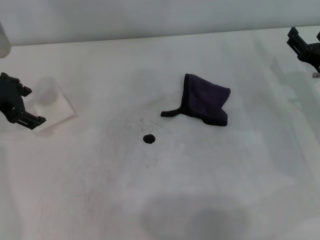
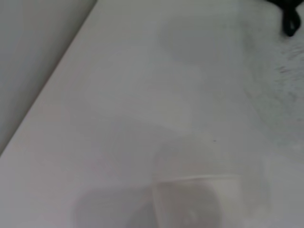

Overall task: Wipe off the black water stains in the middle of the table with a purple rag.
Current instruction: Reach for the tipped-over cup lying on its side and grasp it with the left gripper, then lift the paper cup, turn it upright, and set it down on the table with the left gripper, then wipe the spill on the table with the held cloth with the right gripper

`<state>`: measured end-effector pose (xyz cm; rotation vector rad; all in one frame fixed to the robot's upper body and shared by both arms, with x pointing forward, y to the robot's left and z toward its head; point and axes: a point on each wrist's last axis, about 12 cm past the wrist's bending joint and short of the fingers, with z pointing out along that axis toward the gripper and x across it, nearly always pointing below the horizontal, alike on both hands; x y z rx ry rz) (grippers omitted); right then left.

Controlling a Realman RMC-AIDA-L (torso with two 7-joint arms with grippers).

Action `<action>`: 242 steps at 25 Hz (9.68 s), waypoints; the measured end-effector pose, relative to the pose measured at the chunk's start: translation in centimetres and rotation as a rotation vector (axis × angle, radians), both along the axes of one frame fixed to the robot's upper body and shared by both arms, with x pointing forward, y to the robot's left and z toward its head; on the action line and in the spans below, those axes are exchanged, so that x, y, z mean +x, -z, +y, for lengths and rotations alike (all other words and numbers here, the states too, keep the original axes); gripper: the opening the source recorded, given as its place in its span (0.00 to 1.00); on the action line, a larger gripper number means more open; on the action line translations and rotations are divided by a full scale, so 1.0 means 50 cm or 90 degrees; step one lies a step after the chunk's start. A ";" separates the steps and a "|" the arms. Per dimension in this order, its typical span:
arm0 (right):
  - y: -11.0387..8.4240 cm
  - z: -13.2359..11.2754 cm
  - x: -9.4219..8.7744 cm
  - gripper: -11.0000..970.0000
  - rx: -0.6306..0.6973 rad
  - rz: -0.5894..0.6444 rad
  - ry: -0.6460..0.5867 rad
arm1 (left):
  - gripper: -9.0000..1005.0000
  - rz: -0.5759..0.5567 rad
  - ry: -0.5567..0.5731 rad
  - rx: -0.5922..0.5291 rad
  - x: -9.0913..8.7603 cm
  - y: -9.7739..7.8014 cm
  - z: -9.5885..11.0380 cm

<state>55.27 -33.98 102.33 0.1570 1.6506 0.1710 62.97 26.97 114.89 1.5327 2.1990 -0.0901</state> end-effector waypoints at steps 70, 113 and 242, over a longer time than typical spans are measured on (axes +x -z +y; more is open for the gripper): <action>-0.022 0.026 0.004 0.90 0.014 -0.063 -0.037 | 0.74 -0.336 -0.321 -0.539 -0.145 0.263 -0.037; -0.018 0.036 0.003 0.90 0.011 -0.054 -0.054 | 0.79 -0.262 -0.387 -0.498 -0.246 0.342 -0.021; -0.160 0.266 0.151 0.11 -0.394 0.489 -0.504 | 0.87 -0.537 -0.686 -0.631 -0.250 0.278 0.124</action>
